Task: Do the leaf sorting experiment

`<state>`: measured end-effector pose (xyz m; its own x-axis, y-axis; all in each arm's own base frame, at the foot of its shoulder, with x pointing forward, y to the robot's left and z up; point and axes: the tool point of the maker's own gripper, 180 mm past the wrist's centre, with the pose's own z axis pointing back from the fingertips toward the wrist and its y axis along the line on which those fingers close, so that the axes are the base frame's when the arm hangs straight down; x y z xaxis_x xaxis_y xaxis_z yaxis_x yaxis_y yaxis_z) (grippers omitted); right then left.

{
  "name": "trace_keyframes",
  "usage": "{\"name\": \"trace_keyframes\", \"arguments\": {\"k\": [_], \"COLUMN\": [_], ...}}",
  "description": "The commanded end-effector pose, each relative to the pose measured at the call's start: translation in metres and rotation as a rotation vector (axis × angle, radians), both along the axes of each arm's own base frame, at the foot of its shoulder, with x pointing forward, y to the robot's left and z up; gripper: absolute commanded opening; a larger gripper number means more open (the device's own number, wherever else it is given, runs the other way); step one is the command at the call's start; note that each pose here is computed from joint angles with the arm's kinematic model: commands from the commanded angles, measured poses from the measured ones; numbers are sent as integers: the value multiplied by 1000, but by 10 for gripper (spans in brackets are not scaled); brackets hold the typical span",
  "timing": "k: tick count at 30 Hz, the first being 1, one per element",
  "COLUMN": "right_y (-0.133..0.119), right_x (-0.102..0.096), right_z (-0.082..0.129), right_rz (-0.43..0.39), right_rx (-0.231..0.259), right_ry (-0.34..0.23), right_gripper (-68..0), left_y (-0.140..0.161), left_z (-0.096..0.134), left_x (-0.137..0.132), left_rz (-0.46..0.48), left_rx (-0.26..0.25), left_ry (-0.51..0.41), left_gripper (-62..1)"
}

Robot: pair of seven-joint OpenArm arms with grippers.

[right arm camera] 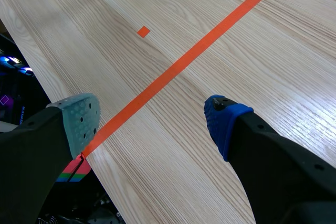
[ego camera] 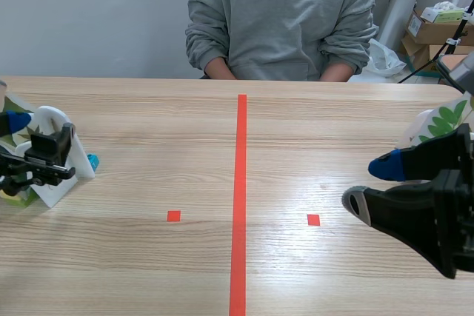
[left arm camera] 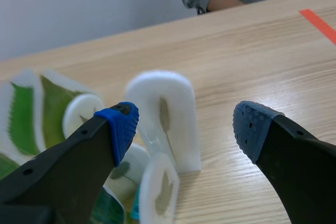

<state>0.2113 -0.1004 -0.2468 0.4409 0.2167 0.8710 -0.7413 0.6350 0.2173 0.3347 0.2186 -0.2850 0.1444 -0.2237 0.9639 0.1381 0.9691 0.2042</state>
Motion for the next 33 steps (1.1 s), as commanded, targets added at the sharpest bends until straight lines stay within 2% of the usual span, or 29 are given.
{"name": "trace_keyframes", "arguments": {"k": [1,6,9,14,21,28,33], "right_y": [0,0,0,-1,-1,-1,-1], "right_x": [4,4,4,4,4,4,4], "right_z": [7,7,7,7,6,6,6], "right_rz": [7,7,7,8,8,8,8], "right_rx": [9,9,9,6,2,2,2], "right_ry": [-26,-26,-26,-27,-27,-27,-27], "right_gripper": [-264,-264,-264,-264,-264,-264,-264], "left_y": [4,-16,-35,-69,-101,-123,-129], "left_z": [10,32,38,45,54,61,62], "left_x": [-4,-23,-38,-66,-97,-121,-131], "left_rz": [-2,-81,-150,-259,-347,-406,-420], "left_rx": [20,51,50,-49,-121,-165,-174], "left_ry": [-13,-38,-28,26,78,125,154], "left_gripper": [-202,-202,-202,-202,-201,-201,-201]}}
